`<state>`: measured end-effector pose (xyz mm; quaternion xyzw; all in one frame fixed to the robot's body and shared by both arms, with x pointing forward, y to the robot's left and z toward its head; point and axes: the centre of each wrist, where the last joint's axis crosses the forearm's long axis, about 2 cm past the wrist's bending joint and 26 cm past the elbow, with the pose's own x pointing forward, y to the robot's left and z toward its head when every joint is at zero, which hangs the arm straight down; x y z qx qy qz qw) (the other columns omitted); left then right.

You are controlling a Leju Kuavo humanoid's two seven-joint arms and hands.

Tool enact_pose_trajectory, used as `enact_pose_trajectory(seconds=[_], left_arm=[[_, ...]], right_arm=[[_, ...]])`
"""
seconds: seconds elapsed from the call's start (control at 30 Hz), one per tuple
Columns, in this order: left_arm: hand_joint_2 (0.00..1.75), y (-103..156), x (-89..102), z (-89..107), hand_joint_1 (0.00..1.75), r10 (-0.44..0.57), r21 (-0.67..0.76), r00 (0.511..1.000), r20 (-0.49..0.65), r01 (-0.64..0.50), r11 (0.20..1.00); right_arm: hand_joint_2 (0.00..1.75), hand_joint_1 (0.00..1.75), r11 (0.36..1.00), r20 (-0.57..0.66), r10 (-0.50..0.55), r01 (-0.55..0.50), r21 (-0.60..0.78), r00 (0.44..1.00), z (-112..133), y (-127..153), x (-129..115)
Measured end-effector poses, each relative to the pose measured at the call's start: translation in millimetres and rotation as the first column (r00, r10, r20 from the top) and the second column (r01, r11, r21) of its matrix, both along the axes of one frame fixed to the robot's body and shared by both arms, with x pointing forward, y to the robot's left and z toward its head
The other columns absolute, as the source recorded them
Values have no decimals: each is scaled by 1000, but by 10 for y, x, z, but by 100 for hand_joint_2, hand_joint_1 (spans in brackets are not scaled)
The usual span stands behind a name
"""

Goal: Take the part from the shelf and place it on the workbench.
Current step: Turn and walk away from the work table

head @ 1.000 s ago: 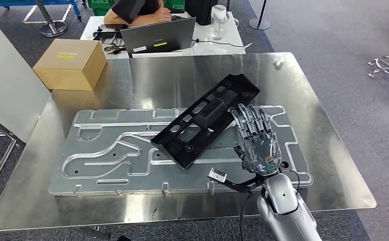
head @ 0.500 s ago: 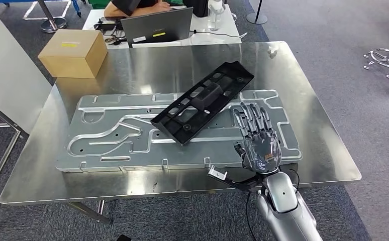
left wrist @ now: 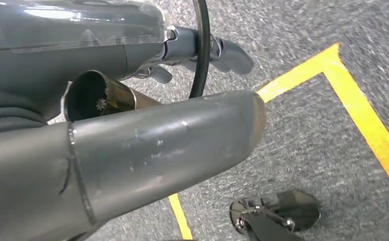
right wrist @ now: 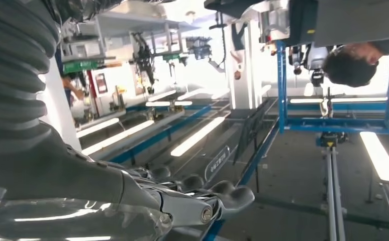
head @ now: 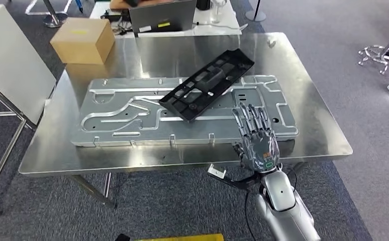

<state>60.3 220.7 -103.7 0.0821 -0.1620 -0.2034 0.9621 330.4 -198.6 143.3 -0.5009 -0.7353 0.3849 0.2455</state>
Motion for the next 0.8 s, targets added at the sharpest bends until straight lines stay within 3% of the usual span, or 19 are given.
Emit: enact_pose_trajectory(seconds=[0.43, 0.8], left_arm=[[0, -51, -12, 6, 0, 13, -9, 1000, -4, -13, 1000], [0, -50, -52, 0, 0, 48, 0, 998, -27, -48, 999]], right_arm=[[175, 0, 998, -60, -4, 7, 57, 998, -98, -5, -25], [175, 0, 987, -384, -26, 84, 134, 923, -929, 25, -563]])
